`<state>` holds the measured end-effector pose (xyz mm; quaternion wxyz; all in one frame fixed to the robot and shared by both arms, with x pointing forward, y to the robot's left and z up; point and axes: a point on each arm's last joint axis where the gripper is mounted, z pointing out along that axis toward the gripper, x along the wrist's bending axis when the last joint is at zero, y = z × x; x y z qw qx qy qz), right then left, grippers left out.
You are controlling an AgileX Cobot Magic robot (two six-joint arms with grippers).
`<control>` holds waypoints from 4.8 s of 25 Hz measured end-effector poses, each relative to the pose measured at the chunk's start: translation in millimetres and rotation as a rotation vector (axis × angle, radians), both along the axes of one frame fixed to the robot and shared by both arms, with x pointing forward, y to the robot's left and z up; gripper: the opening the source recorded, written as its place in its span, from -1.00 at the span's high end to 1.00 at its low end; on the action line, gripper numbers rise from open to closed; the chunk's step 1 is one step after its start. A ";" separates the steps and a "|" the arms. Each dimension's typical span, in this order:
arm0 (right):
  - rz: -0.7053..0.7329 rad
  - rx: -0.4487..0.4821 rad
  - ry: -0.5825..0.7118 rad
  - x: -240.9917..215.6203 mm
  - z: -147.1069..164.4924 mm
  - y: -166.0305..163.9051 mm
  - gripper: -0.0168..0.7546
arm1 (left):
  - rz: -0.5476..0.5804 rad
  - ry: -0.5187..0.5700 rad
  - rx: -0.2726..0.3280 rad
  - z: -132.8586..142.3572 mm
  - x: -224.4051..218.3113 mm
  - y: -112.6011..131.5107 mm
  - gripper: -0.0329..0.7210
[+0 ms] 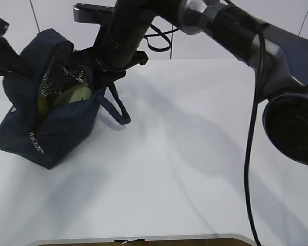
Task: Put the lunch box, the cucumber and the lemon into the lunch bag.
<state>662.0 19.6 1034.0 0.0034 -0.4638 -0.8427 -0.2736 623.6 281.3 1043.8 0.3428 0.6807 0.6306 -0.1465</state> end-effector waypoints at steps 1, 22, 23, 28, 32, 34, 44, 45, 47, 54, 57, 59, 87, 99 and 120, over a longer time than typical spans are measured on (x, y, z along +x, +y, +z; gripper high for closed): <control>0.006 -0.011 -0.013 -0.5 3.4 -1.6 0.91 | -0.009 -0.003 -0.015 0.9 0.3 -7.4 0.89; 0.066 -0.449 -0.218 -38.4 57.5 -70.9 0.91 | -0.147 0.023 -0.349 7.5 -9.8 -143.7 0.89; 0.064 -0.467 -0.226 -37.9 57.5 -72.6 0.91 | -0.145 0.023 -0.345 4.9 -9.4 -147.6 0.89; 0.047 -0.513 -0.265 -36.4 63.9 -79.8 0.91 | -0.114 0.017 -0.344 -1.6 -5.0 -153.5 0.89; 0.044 -0.522 -0.269 -36.2 63.9 -80.6 0.91 | -0.106 0.033 -0.347 -8.1 -2.4 -154.4 0.89; 0.036 -0.530 -0.272 -35.6 63.9 -81.5 0.91 | -0.103 0.049 -0.346 -15.0 -0.1 -155.0 0.89; -0.005 -0.567 -0.272 -29.8 55.2 -82.5 0.91 | -0.107 0.061 -0.346 -25.7 3.4 -156.2 0.89; -0.008 -0.568 -0.270 -28.7 52.9 -81.9 0.91 | -0.108 0.061 -0.346 -26.5 3.6 -156.2 0.89; -0.017 -0.572 -0.262 -26.6 47.8 -80.9 0.91 | -0.108 0.061 -0.346 -26.7 3.7 -156.2 0.89; -0.037 -0.566 -0.254 -25.6 45.2 -80.2 0.82 | -0.117 0.058 -0.326 -28.1 3.2 -155.5 0.77; -0.046 -0.556 -0.261 -25.0 45.6 -79.6 0.54 | -0.124 0.063 -0.329 -27.9 2.4 -155.7 0.60; -0.049 -0.554 -0.262 -24.8 45.6 -79.5 0.32 | -0.137 0.070 -0.333 -27.7 1.2 -156.0 0.46; -0.046 -0.132 -0.338 -123.5 181.0 -115.5 0.01 | -0.187 -0.009 -0.085 22.0 -21.9 -101.3 0.08; -0.011 -0.123 -0.374 -195.6 172.8 -163.7 0.01 | -0.131 -0.214 0.229 109.7 -91.3 -74.2 0.13; -0.046 0.173 -0.856 -242.4 31.9 -193.7 0.01 | -0.166 -0.440 0.273 150.9 -227.4 -56.9 0.18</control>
